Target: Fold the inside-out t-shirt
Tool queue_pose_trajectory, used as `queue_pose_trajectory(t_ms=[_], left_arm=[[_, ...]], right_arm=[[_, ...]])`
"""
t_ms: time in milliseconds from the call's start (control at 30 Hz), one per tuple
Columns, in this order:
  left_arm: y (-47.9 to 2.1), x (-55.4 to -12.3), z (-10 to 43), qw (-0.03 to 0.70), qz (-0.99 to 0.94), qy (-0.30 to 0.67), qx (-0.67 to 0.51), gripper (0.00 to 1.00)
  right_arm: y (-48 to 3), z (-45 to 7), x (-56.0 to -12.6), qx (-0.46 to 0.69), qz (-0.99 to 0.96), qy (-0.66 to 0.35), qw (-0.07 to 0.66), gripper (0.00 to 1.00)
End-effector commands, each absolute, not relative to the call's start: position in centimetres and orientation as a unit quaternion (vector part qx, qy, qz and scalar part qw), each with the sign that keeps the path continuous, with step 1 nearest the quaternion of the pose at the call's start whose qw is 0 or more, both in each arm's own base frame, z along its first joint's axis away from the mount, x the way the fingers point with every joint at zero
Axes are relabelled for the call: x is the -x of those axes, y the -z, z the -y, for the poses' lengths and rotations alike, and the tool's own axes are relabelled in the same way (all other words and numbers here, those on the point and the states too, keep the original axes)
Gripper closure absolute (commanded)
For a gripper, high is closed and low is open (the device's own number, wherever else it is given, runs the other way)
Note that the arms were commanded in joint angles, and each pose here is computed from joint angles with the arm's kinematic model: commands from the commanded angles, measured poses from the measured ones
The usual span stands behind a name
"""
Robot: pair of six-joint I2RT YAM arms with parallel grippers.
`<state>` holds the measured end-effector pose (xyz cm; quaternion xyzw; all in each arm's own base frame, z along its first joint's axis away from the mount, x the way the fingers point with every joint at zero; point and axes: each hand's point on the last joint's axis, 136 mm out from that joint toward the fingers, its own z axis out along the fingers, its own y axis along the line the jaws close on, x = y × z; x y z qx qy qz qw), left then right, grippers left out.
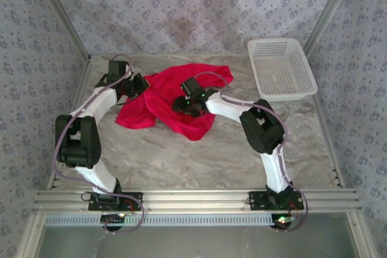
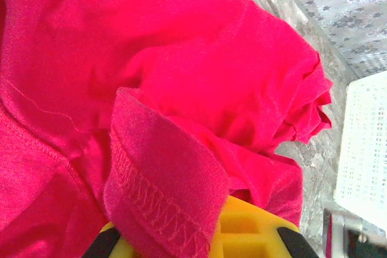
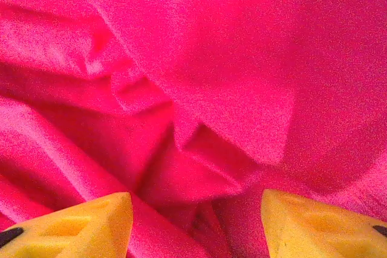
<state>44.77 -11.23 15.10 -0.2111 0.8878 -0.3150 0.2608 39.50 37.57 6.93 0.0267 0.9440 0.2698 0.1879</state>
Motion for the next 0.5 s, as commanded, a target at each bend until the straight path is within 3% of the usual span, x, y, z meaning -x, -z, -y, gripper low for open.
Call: queue_pose_trajectory(t_ms=[0,167,467], left_arm=[[-16.1,-43.9,11.6,0.266,-0.888,0.32,0.195,1.0],[-16.6,-43.6,11.5,0.269,-0.888,0.319,0.191,1.0],[-16.8,-43.7,11.5,0.272,-0.886,0.323,0.191,1.0]], right_arm=[[-6.0,-38.1,-41.7,-0.066,-0.941,-0.268,0.194,0.4],[-4.7,-39.2,-42.0,-0.085,-0.945,-0.263,0.177,0.41],[-5.8,-37.4,-39.7,-0.069,-0.955,-0.196,0.21,0.36]])
